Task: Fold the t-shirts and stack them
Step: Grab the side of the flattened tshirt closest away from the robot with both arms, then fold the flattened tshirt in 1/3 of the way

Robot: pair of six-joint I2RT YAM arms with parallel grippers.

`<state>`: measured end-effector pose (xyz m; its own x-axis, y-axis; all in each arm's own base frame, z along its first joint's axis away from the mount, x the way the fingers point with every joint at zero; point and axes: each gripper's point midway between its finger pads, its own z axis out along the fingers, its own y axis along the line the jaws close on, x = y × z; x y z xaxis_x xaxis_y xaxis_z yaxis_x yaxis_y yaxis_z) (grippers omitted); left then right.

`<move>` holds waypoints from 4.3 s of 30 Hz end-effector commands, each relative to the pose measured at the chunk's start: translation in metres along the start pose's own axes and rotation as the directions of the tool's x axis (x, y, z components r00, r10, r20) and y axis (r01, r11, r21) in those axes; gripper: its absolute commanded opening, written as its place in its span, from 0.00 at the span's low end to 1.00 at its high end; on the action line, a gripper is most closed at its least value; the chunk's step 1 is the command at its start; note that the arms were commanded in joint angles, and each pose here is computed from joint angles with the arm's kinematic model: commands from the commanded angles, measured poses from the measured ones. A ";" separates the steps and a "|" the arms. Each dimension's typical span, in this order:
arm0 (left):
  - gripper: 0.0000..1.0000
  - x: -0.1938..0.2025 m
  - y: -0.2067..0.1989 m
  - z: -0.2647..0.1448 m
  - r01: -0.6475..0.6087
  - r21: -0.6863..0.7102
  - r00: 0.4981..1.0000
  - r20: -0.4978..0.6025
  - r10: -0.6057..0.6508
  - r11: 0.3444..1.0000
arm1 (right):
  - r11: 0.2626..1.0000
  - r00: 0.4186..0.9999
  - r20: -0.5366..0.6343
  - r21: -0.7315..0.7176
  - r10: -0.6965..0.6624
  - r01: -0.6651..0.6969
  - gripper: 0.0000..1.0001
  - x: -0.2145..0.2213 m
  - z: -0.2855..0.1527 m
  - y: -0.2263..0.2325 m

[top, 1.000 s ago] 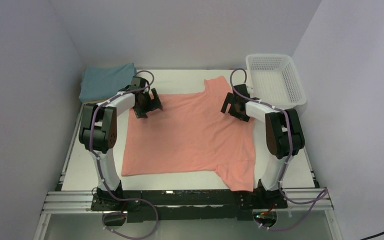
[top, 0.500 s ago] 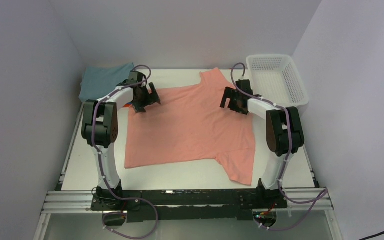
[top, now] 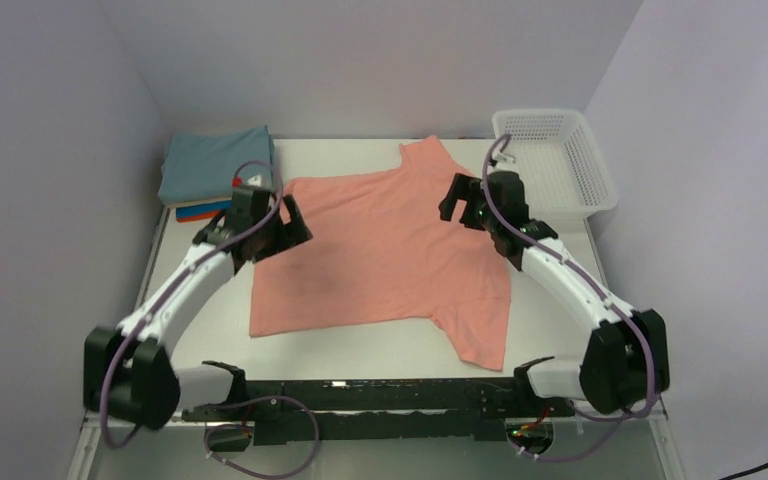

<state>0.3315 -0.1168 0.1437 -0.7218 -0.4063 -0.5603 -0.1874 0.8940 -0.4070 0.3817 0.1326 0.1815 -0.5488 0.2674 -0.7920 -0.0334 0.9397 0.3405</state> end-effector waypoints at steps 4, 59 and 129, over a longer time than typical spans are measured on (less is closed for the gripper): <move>0.99 0.092 0.115 -0.052 0.198 -0.352 0.979 0.032 -0.199 0.915 | 0.980 0.963 0.183 0.007 0.195 -0.200 1.00 0.003 -0.035 -0.030; 0.00 0.132 0.159 -0.031 0.328 -0.459 0.943 0.103 -0.317 0.826 | 0.926 0.618 -0.761 0.353 0.200 0.135 0.58 0.283 -0.172 -0.069; 0.00 -0.003 0.129 0.003 0.468 -0.284 0.878 0.252 -0.406 0.837 | 0.994 0.983 -0.179 0.097 -0.038 0.056 0.00 0.016 0.005 -0.006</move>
<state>0.2883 -0.0067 0.0717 -0.4405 -0.7677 -0.4654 -0.6987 0.6187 -0.3592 0.3473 0.1248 0.1436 -0.7292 0.2657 -0.6306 0.1261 0.9579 0.2579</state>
